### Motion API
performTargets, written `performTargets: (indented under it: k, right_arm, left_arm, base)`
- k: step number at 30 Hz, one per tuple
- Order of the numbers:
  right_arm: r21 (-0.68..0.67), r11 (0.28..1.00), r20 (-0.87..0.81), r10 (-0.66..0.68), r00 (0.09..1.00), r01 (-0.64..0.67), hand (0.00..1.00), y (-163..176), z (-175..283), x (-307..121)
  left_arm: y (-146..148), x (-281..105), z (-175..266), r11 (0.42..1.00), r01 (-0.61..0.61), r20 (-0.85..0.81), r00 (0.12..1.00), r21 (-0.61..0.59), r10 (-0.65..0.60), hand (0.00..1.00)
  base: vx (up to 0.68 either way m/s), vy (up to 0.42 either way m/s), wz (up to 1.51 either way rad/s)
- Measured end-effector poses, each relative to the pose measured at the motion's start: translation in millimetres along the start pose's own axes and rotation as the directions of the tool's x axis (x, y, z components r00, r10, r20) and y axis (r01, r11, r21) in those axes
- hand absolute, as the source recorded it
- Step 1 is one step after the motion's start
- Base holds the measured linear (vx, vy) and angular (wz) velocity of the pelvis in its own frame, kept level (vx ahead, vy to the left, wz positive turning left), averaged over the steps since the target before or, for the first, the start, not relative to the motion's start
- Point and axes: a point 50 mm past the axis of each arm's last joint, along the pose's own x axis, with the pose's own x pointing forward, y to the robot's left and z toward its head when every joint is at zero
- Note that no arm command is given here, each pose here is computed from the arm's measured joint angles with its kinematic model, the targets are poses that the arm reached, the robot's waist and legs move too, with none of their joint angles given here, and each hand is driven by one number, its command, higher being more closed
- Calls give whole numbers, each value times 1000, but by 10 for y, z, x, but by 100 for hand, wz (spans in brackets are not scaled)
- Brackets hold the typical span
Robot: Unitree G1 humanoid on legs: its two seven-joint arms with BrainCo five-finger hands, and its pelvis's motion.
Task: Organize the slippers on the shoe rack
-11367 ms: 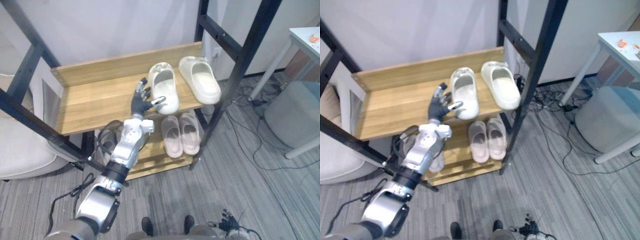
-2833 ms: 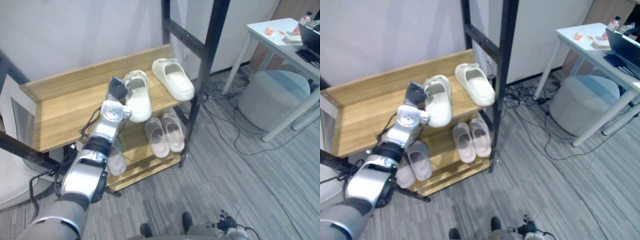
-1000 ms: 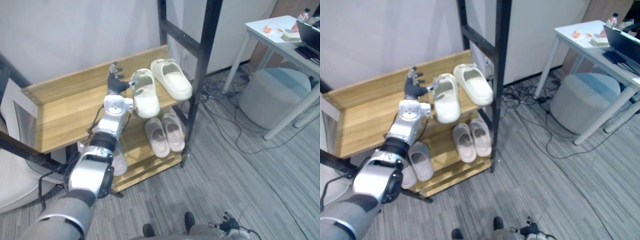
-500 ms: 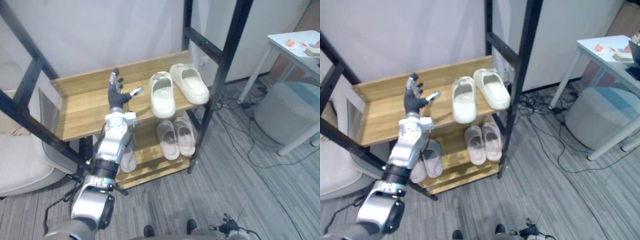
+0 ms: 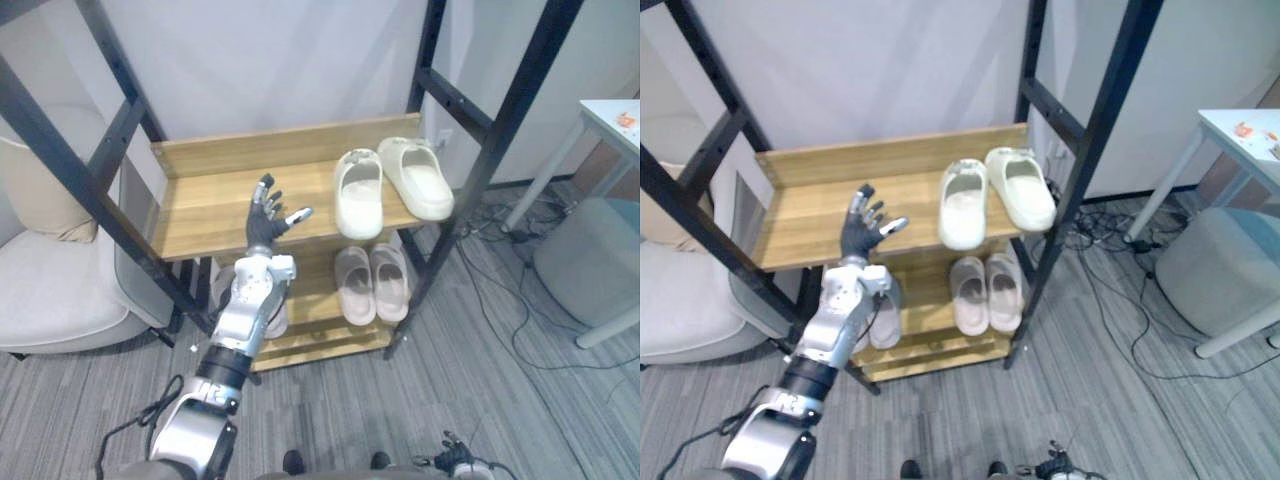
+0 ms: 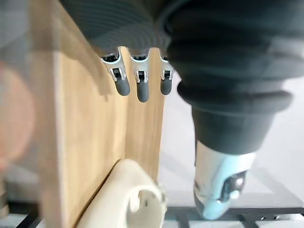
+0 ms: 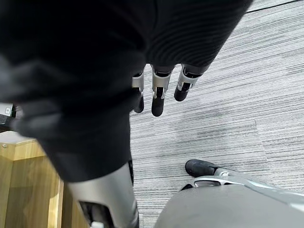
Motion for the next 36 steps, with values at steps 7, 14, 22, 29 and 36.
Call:
performTargets:
  k: [7, 14, 22, 29, 36]
  right_arm:
    - [-1, 1000, -8, 2, 1000, -2, 0, 6, -10, 1]
    - [3, 1000, -13, 0, 1000, 0, 0, 30, -14, 2]
    - [7, 1000, -10, 3, 1000, -3, 0, 46, -9, 1]
    - [12, 1000, -12, 1, 1000, -1, 0, 41, -16, -1]
    - [45, 999, -17, -10, 1000, 10, 0, 34, -29, -4]
  left_arm:
    - [-167, -39, -41, 997, 73, -14, 997, -23, -73, 0]
    - [-335, -79, -87, 990, 135, -34, 990, -43, -136, 0]
    - [-484, 3, -72, 986, 164, -43, 985, -42, -166, 0]
    - [-455, 93, -36, 990, 137, -38, 990, -34, -138, 0]
    - [-328, 209, -15, 997, 78, -49, 996, -14, -78, 0]
  base:
    - [0, 0, -2]
    - [-17, 2, -9]
    - [8, -11, -13]
    - [13, -6, -4]
    - [-16, -3, -6]
